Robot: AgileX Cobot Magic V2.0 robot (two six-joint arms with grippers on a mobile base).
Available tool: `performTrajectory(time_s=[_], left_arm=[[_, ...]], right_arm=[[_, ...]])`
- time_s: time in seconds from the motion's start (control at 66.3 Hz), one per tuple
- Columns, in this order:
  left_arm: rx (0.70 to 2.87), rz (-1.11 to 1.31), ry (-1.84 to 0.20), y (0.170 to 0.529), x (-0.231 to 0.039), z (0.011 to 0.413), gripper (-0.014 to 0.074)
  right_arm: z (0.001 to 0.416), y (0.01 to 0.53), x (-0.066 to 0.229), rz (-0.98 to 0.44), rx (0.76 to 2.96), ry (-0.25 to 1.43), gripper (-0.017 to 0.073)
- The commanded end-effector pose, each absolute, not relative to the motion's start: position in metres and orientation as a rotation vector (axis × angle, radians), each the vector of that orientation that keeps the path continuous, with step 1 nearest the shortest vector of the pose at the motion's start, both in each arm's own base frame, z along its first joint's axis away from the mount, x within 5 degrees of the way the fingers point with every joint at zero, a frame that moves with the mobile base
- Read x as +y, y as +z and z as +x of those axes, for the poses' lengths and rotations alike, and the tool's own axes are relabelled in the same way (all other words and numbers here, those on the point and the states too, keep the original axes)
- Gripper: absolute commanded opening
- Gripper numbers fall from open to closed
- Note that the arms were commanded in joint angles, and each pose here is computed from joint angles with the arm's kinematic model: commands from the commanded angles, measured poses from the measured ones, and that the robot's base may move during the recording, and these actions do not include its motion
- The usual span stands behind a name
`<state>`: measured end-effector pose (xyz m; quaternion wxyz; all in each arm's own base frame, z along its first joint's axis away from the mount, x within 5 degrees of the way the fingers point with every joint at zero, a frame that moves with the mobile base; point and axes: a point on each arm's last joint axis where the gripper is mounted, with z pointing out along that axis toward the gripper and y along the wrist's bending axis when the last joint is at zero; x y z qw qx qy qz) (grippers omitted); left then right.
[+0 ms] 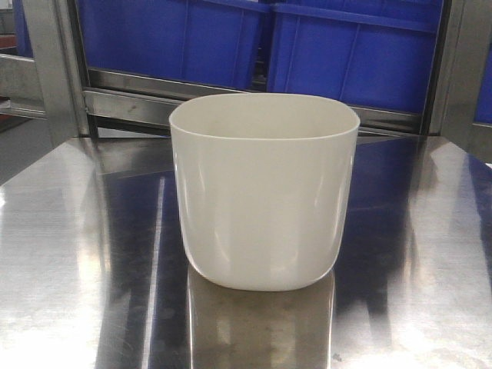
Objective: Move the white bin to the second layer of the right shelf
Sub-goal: 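Move the right gripper toward the white bin on the steel table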
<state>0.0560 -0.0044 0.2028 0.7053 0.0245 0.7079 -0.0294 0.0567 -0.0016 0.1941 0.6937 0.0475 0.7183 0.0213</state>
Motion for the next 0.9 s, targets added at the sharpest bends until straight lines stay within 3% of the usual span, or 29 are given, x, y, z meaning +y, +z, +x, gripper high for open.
performTrajectory(time_s=[0.0,0.889], left_arm=[[1.514,0.046,-0.075,0.1986,-0.0044,0.0562,0.0085],[1.514,0.046,-0.075,0.1986,-0.0044,0.0562,0.0085]], right_arm=[[0.0543,0.2090,-0.0026,0.100,1.476,0.031,0.0057],[0.0542,0.2091,-0.0026,0.100,1.475,0.031,0.0057]])
